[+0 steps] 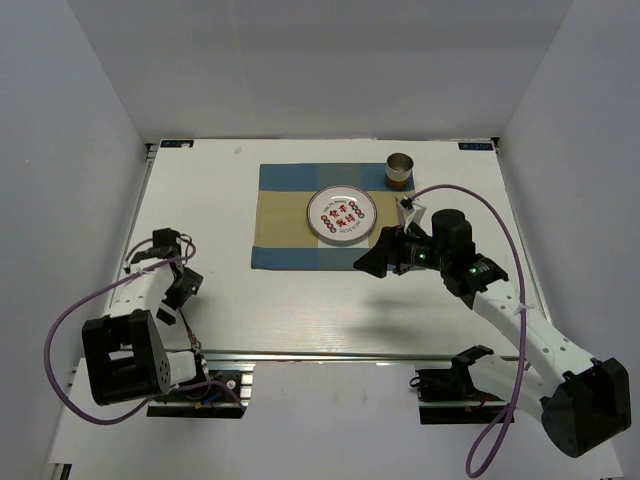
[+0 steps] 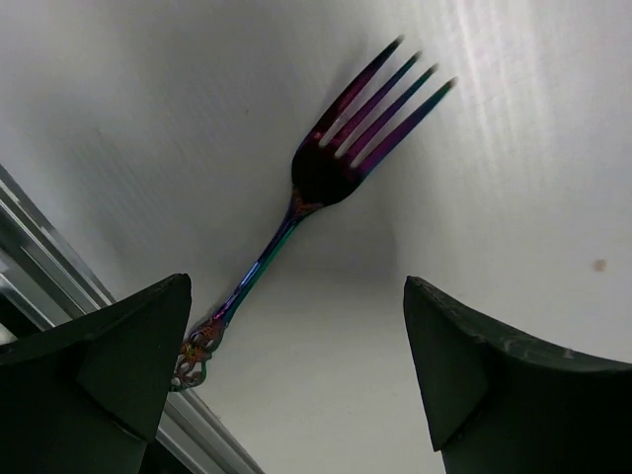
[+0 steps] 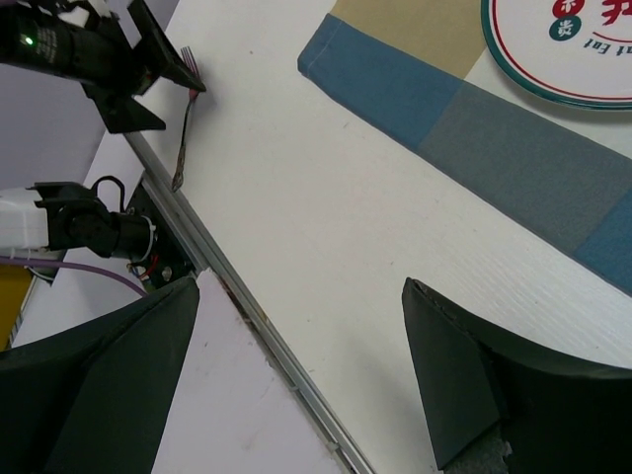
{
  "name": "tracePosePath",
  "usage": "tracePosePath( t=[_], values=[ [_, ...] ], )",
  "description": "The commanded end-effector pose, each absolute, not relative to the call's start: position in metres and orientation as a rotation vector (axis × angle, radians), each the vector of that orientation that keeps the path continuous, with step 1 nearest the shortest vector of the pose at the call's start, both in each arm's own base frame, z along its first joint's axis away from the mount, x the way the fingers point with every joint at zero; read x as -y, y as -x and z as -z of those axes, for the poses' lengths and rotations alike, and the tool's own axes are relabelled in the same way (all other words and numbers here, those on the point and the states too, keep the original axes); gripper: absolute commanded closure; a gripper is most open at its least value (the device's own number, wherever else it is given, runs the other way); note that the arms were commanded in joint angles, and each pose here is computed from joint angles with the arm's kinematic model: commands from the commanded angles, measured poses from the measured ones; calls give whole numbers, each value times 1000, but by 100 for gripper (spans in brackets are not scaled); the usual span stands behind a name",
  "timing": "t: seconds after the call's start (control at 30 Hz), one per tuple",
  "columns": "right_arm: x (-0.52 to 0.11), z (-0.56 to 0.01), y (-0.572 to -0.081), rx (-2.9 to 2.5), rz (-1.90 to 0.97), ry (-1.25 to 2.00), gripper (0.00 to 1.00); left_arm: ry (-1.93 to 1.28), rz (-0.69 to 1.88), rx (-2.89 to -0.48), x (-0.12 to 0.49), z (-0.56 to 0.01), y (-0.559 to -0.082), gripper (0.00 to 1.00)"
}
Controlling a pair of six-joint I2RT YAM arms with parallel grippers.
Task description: Set the dinner table for one person
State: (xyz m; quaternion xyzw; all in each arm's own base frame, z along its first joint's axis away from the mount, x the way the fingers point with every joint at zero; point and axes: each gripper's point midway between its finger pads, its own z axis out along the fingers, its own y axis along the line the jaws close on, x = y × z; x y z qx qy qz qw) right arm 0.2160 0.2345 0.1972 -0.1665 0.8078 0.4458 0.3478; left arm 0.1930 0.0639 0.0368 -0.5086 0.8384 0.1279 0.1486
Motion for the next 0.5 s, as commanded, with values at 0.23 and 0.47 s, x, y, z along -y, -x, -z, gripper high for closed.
tracePosePath(
  t=[0.23,0.47],
  values=[
    [-230,-210,-222,-2052,-1107,436,11,1513,-354,-2436,-57,4,-179,49],
    [-225,-212,-227,-2045,-1065,413,11,1497,-414,-2488,-62,7,-186,82]
  ],
)
